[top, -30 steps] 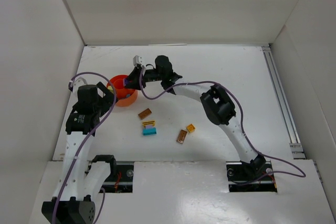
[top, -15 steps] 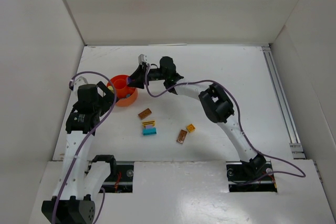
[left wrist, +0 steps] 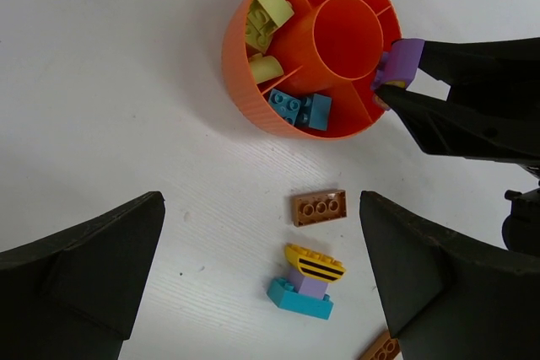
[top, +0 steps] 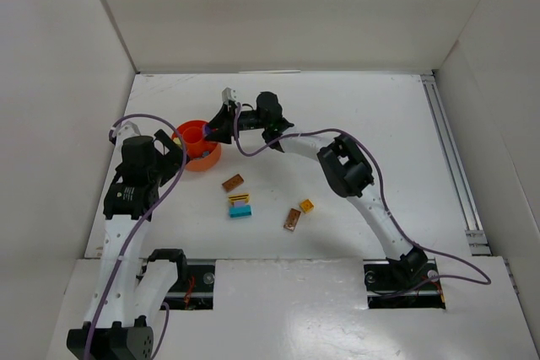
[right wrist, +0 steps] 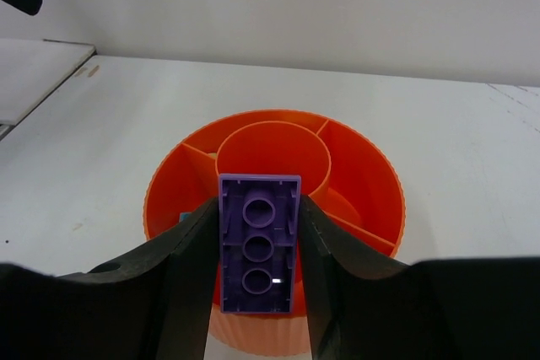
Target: Sort the legos into containers by color
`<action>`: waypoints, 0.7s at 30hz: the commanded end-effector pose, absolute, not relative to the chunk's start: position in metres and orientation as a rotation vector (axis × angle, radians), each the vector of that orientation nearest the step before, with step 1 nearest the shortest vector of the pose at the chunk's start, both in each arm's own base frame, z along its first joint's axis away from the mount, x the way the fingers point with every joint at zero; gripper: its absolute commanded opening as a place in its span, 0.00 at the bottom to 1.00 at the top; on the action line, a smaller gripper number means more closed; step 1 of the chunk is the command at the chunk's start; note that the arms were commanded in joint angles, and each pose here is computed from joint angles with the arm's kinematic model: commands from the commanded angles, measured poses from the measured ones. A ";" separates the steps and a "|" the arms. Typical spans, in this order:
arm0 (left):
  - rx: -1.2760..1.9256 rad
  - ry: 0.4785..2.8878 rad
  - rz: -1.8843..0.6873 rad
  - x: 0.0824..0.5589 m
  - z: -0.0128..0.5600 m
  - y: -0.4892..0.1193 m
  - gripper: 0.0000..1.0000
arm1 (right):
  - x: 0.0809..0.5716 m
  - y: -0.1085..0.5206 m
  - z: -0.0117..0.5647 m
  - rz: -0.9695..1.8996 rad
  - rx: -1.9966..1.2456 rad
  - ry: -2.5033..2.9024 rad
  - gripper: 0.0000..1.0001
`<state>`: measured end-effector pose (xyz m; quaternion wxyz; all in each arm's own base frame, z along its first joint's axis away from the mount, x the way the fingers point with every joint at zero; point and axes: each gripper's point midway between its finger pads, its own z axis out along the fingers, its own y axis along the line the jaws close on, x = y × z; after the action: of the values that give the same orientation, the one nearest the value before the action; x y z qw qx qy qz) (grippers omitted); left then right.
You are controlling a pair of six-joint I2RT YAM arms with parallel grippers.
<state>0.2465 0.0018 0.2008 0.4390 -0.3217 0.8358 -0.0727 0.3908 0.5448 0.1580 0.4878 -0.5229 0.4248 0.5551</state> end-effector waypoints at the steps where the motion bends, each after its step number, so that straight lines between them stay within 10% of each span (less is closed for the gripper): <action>1: -0.753 2.018 -0.205 0.252 0.224 0.001 1.00 | 0.380 0.551 0.184 1.351 -1.302 0.891 0.47; 17: -0.720 2.035 -0.225 0.249 0.224 -0.003 1.00 | 0.370 0.546 0.210 1.357 -1.317 0.827 0.65; 21: -0.713 2.030 -0.239 0.248 0.226 -0.005 1.00 | 0.370 0.545 0.216 1.353 -1.316 0.818 0.45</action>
<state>0.2452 -0.0046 0.2017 0.4372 -0.3031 0.8424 -0.0855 0.3802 0.5461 0.1642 0.4822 -0.5326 0.4029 0.5670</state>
